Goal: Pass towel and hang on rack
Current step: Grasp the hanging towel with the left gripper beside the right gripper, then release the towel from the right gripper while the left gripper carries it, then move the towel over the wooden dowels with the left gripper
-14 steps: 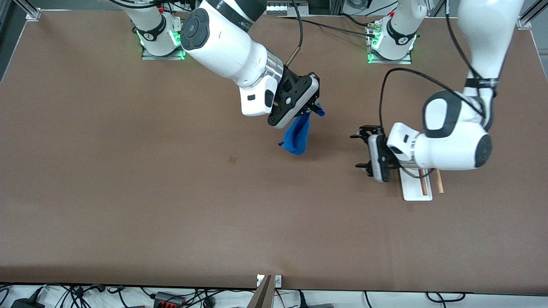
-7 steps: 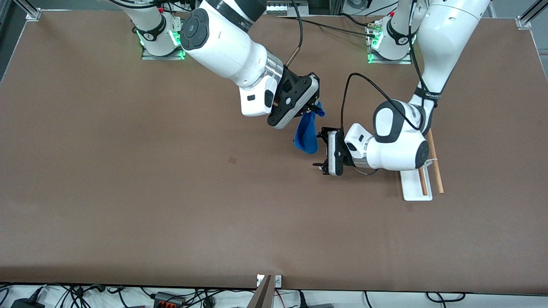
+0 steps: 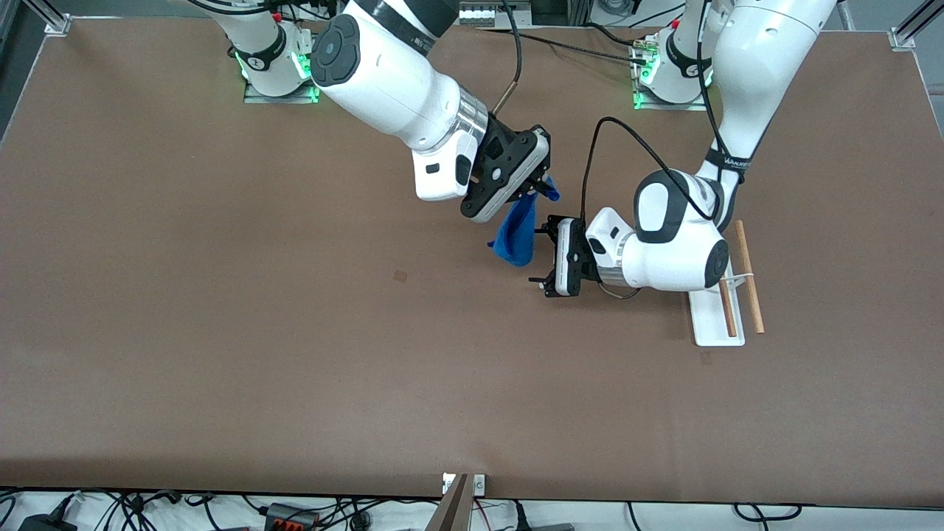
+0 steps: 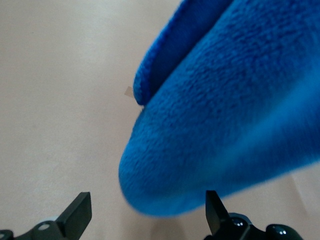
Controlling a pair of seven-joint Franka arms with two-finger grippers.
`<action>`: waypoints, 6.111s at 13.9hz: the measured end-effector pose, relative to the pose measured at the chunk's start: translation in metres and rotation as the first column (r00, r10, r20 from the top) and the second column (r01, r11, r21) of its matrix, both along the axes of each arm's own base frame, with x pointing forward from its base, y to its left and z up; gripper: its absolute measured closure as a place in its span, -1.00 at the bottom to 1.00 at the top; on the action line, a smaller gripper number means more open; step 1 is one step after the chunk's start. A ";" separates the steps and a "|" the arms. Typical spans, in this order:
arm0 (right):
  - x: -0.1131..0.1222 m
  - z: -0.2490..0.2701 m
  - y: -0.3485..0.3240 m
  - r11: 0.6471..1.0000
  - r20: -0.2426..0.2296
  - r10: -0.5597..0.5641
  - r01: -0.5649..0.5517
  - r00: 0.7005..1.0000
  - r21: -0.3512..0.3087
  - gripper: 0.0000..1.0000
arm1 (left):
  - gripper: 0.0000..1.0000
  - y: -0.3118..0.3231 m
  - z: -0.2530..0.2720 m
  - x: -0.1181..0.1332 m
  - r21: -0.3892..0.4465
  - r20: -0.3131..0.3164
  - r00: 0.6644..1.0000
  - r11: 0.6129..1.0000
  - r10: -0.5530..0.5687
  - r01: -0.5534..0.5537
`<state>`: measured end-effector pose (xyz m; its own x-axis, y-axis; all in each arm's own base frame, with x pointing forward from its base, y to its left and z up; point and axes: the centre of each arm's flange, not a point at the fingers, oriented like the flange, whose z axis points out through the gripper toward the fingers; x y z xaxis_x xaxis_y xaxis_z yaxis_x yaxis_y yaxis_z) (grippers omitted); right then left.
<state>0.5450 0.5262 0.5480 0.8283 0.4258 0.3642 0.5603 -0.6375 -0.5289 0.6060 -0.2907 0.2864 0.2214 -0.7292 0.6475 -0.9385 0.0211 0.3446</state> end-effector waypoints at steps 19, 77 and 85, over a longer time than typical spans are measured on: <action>0.002 -0.006 0.000 1.000 0.000 0.000 0.000 1.000 -0.011 0.62 | 0.91 -0.015 -0.003 -0.006 -0.031 0.027 0.999 0.999 -0.042 0.043; 0.142 -0.072 -0.366 0.638 -0.054 -0.578 0.410 0.814 -0.651 -1.00 | 0.91 0.369 0.076 0.038 0.678 -0.077 0.903 0.686 0.423 -0.264; 0.134 -0.021 -0.477 0.609 -0.012 -0.629 0.483 0.778 -0.628 -1.00 | 0.91 0.391 0.060 0.038 0.661 -0.079 0.914 0.707 0.399 -0.252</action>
